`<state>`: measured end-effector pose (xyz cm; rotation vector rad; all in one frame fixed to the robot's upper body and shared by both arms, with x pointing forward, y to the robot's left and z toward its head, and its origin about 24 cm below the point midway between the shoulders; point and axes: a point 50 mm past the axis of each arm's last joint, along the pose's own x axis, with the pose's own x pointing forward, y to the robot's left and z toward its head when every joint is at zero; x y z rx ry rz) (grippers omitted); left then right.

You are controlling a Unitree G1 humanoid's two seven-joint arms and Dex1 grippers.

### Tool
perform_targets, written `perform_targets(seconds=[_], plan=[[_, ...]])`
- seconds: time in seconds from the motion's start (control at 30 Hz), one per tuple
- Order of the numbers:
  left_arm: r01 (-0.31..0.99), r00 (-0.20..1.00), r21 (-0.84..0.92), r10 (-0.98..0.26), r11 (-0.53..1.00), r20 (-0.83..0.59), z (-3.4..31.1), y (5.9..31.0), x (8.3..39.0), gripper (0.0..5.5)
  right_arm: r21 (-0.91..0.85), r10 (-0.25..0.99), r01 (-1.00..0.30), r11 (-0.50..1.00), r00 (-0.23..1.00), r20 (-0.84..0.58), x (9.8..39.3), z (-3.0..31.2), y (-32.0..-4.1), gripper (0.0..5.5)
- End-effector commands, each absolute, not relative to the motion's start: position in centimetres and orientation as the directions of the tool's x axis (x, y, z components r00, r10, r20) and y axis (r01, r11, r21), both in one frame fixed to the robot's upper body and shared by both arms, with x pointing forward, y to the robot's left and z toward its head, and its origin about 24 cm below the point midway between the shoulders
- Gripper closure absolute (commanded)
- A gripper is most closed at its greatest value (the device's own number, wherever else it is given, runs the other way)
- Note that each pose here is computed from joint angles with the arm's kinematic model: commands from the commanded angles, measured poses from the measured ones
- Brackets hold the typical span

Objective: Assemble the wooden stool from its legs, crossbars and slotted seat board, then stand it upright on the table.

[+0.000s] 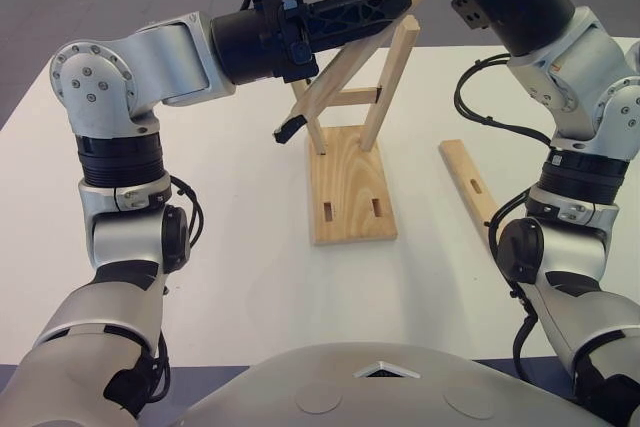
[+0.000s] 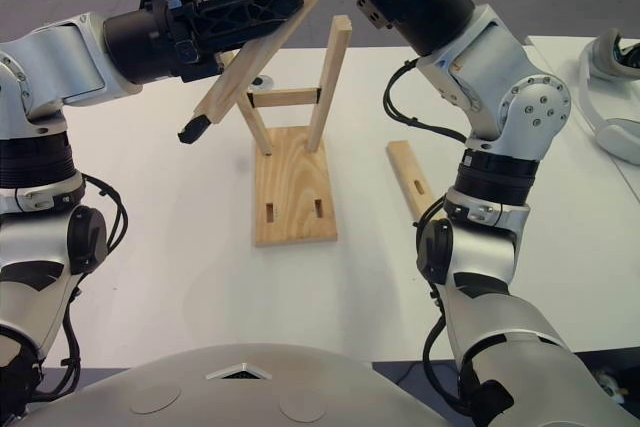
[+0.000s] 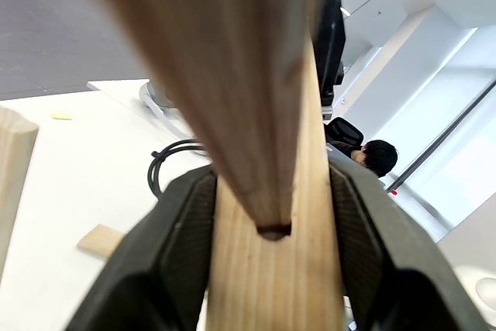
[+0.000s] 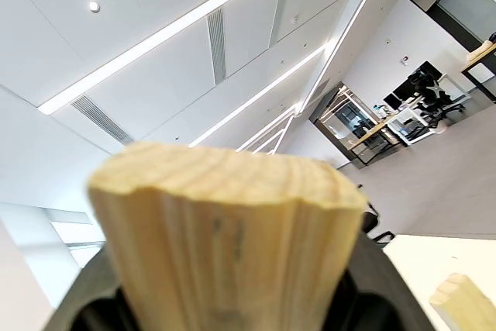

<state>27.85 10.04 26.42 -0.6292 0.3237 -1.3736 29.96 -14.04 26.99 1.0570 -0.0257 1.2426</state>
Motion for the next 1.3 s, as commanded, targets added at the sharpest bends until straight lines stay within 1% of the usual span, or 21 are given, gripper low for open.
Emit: perform_targets(seconds=[0.03, 0.27, 0.3, 0.37, 0.43, 0.5, 0.53, 0.57, 0.63, 0.7, 0.77, 0.8, 0.87, 0.9, 0.97, 1.13, 1.17, 1.23, 1.3], plan=[[0.806, 0.195, -0.587, -0.972, 0.082, 0.132, 26.5, 10.2, 27.8, 3.45, 0.604, 0.769, -0.79, -0.103, 0.322, 0.552, 29.0, 27.2, -14.1, 3.46], [0.797, 0.219, -0.595, -0.968, 0.106, 0.121, 26.2, 10.3, 28.2, 3.45, 0.613, 0.775, -0.784, -0.101, 0.324, 0.543, 29.0, 26.7, -14.1, 3.46], [0.794, 0.22, -0.598, -0.969, 0.109, 0.116, 26.0, 10.2, 28.2, 3.08, 0.612, 0.776, -0.784, -0.103, 0.322, 0.543, 29.0, 26.7, -14.1, 3.46], [0.786, 0.23, -0.607, -0.967, 0.116, 0.113, 25.6, 10.2, 28.3, 2.79, 0.61, 0.777, -0.785, -0.105, 0.318, 0.543, 29.0, 26.7, -14.0, 3.46], [0.771, 0.265, -0.619, -0.959, 0.149, 0.099, 25.1, 10.4, 28.6, 2.46, 0.609, 0.778, -0.786, -0.102, 0.318, 0.542, 29.0, 26.7, -14.1, 3.46], [0.754, 0.291, -0.632, -0.954, 0.18, 0.075, 24.3, 10.8, 28.7, 2.15, 0.609, 0.776, -0.787, -0.098, 0.323, 0.542, 29.2, 26.7, -14.2, 3.46], [0.746, 0.3, -0.638, -0.951, 0.19, 0.068, 24.0, 11.0, 28.7, 1.89, 0.609, 0.774, -0.788, -0.095, 0.325, 0.542, 29.2, 26.7, -14.2, 3.46], [0.734, 0.309, -0.648, -0.949, 0.2, 0.057, 23.5, 11.2, 28.6, 1.77, 0.609, 0.772, -0.788, -0.09, 0.331, 0.542, 29.3, 26.8, -14.3, 3.46], [0.707, 0.296, -0.676, -0.955, 0.208, 0.016, 21.7, 11.3, 27.6, 1.46, 0.606, 0.763, -0.792, -0.07, 0.349, 0.544, 29.5, 27.0, -14.8, 3.46], [0.694, 0.24, -0.696, -0.971, 0.184, -0.018, 19.9, 11.2, 25.6, 1.12, 0.599, 0.754, -0.799, -0.053, 0.362, 0.549, 29.7, 27.4, -15.3, 3.46], [0.668, 0.185, -0.73, -0.982, 0.145, -0.027, 18.6, 12.0, 23.7, 0.83, 0.583, 0.745, -0.812, -0.036, 0.367, 0.557, 29.9, 27.9, -15.8, 3.46], [0.654, 0.179, -0.742, -0.983, 0.149, -0.04, 18.1, 12.9, 23.1, 0.61, 0.576, 0.741, -0.817, -0.028, 0.369, 0.56, 29.9, 28.2, -16.0, 3.46], [0.639, 0.208, -0.743, -0.975, 0.198, -0.081, 17.3, 14.4, 22.8, 0.25, 0.567, 0.736, -0.824, -0.017, 0.373, 0.565, 30.0, 28.5, -16.5, 3.46], [0.628, 0.255, -0.74, -0.962, 0.241, -0.097, 17.1, 15.1, 23.3, 0.12, 0.567, 0.735, -0.824, -0.012, 0.377, 0.563, 30.0, 28.5, -16.7, 3.46], [0.62, 0.297, -0.732, -0.948, 0.282, -0.113, 16.8, 15.7, 23.8, 0.1, 0.578, 0.748, -0.816, -0.006, 0.38, 0.545, 29.9, 28.0, -16.6, 3.46], [0.615, 0.318, -0.72, -0.936, 0.323, -0.148, 15.8, 16.4, 23.8, 0.1, 0.593, 0.788, -0.805, 0.024, 0.38, 0.484, 29.7, 26.9, -16.0, 3.46], [0.623, 0.316, -0.708, -0.935, 0.333, -0.162, 15.7, 16.4, 23.8, 0.1, 0.587, 0.798, -0.806, 0.076, 0.402, 0.45, 29.8, 26.6, -16.1, 3.47], [0.643, 0.326, -0.684, -0.932, 0.344, -0.162, 15.7, 16.2, 24.0, 0.1, 0.549, 0.81, -0.793, 0.263, 0.491, 0.322, 30.1, 25.6, -15.8, 3.47], [0.681, 0.323, -0.648, -0.934, 0.342, -0.154, 16.0, 15.8, 24.0, 0.1, 0.512, 0.805, -0.785, 0.349, 0.531, 0.266, 29.9, 24.6, -15.4, 3.47]])
